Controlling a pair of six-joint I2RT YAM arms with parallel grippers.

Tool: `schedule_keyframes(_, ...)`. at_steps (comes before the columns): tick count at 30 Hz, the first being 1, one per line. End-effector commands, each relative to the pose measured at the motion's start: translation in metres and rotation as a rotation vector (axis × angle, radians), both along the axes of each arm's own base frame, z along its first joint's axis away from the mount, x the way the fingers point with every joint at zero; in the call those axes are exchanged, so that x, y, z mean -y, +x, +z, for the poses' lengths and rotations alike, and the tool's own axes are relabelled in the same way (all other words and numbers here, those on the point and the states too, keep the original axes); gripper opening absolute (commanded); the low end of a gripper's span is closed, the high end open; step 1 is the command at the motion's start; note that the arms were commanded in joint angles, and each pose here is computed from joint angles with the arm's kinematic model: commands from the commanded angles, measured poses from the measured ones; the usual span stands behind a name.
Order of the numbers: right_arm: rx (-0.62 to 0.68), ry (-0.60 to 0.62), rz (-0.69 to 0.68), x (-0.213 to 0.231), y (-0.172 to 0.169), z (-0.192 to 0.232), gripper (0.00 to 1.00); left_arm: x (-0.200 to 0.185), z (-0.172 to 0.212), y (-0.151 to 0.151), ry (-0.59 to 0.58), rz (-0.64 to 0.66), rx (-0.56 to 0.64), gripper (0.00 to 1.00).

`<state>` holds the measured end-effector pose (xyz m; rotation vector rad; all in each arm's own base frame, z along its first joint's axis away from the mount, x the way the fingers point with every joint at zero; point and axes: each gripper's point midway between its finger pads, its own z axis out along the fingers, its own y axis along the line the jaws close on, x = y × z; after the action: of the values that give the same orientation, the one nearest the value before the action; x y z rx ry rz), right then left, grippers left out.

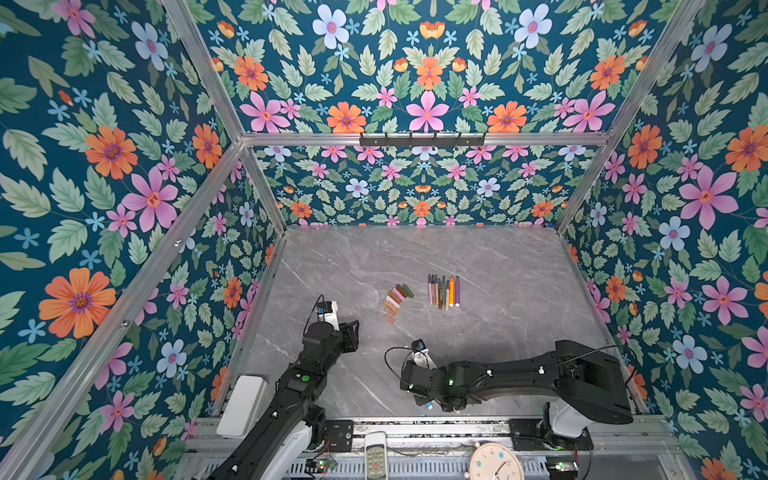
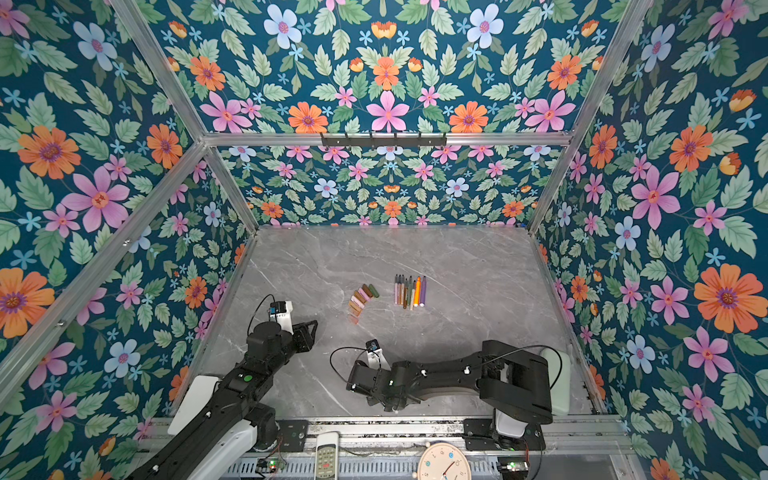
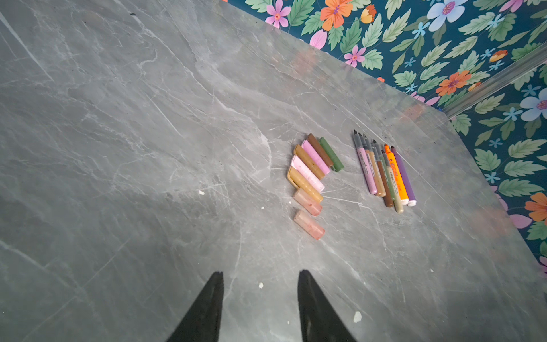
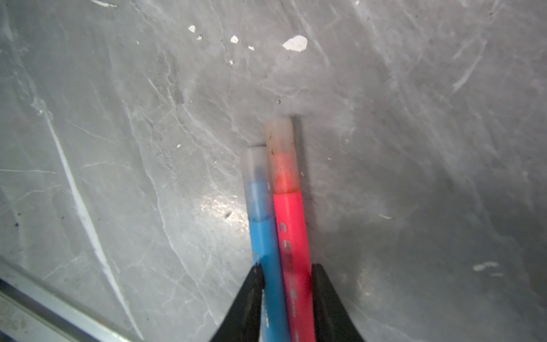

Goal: Open the pen caps
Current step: 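Move the right gripper to the red marker beside the blue marker, then close the right gripper on the red marker's body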

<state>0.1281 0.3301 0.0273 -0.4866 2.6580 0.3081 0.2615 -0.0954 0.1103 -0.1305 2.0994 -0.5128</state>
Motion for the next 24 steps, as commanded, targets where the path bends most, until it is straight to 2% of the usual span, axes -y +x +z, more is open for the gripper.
schedule_keyframes(1,-0.024,-0.010,-0.011,0.012,-0.005,0.002,0.33,0.001,0.006,0.003,-0.007,0.001,0.024,0.44)
schedule_keyframes(3,-0.022,0.011,-0.011,0.011,-0.006,0.006,0.42,0.001,0.006,0.003,-0.006,0.001,0.022,0.44)
schedule_keyframes(6,-0.012,0.029,-0.015,0.012,-0.005,0.014,0.44,0.001,0.006,0.003,-0.006,0.001,0.023,0.44)
schedule_keyframes(15,-0.012,0.002,-0.041,0.028,-0.006,0.005,0.34,0.000,0.005,0.004,-0.004,0.003,0.020,0.44)
schedule_keyframes(24,-0.081,-0.065,-0.074,0.036,-0.015,-0.028,0.32,0.001,0.004,0.004,-0.002,0.001,0.011,0.44)
